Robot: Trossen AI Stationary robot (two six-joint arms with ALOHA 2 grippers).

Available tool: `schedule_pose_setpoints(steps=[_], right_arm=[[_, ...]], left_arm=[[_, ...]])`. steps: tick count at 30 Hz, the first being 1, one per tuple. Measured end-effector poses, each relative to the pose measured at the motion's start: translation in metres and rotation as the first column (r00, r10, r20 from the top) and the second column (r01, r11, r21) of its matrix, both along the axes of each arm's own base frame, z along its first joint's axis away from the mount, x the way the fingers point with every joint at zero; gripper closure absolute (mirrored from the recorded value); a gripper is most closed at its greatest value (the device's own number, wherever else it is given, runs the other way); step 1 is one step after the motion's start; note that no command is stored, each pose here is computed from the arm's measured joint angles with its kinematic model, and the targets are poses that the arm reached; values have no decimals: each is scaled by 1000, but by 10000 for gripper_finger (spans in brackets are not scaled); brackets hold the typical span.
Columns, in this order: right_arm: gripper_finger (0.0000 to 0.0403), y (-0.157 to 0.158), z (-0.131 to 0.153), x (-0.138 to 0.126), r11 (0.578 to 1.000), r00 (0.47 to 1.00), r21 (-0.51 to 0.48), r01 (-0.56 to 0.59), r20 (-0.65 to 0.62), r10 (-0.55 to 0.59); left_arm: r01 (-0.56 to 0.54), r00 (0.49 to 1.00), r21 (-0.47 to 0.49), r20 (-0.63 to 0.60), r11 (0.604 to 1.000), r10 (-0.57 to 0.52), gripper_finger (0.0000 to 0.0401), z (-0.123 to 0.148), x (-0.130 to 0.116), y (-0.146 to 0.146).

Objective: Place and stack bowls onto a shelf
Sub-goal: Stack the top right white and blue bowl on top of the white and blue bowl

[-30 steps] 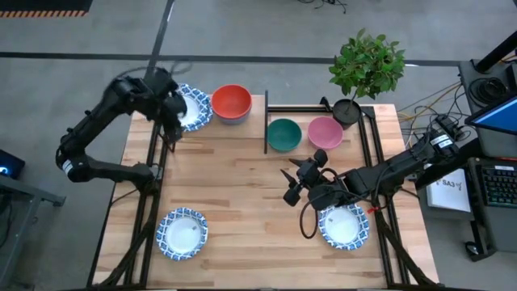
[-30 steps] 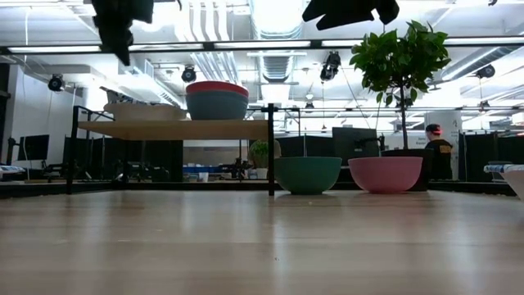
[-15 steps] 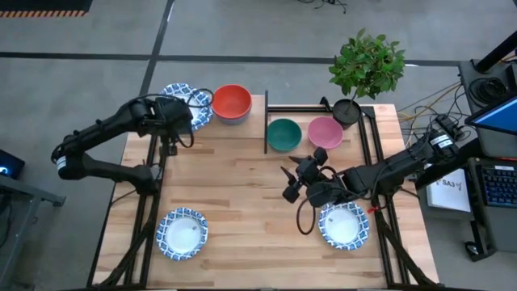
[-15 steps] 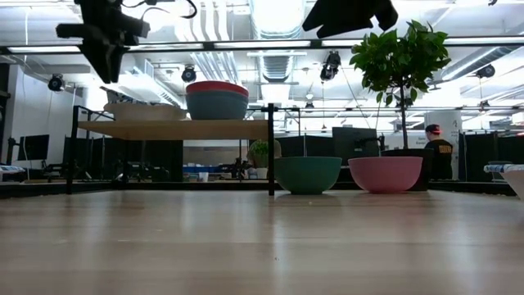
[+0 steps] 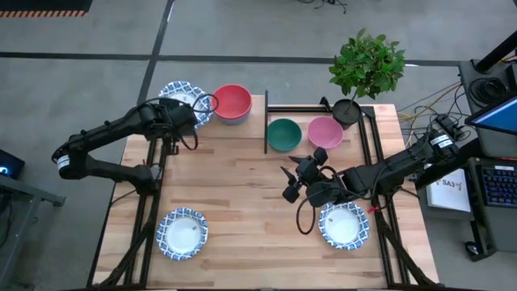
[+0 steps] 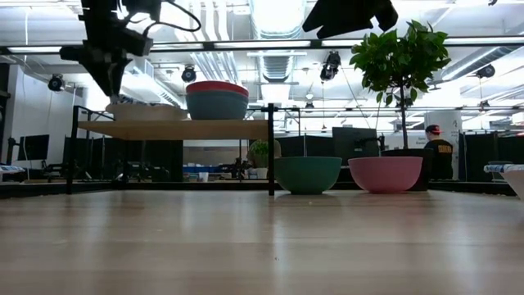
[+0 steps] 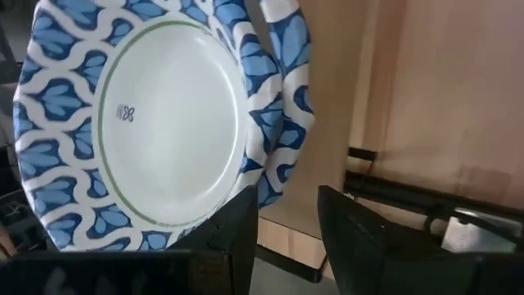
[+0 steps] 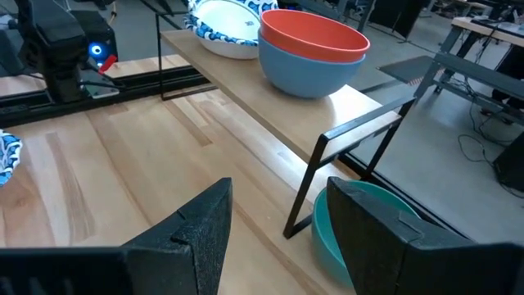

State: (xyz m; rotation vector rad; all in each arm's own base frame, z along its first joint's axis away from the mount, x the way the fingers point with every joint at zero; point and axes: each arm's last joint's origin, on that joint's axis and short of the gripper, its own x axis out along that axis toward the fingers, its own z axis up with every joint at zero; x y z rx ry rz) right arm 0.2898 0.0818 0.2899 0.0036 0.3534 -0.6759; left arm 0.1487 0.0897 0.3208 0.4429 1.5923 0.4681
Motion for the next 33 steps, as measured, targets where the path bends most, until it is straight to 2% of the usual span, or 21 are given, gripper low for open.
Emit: schedule_pose_setpoints(steps=[5,15,25,33], right_arm=[[213,0,0,0,1000,1000,0,0,0,0],[213,0,0,0,1000,1000,0,0,-1,0],[213,0,-1,0,1000,1000,-1,0,-3,0],[213,0,-1,0,1000,1000,-1,0,-3,0]], left_arm=[[-3,1000,11,9,1000,3,290,1,0,0],[31,996,51,77,998,-35,290,27,1,1],[-3,1000,1,6,1000,3,290,6,1,10],[-11,999,18,31,1000,11,290,5,5,16]])
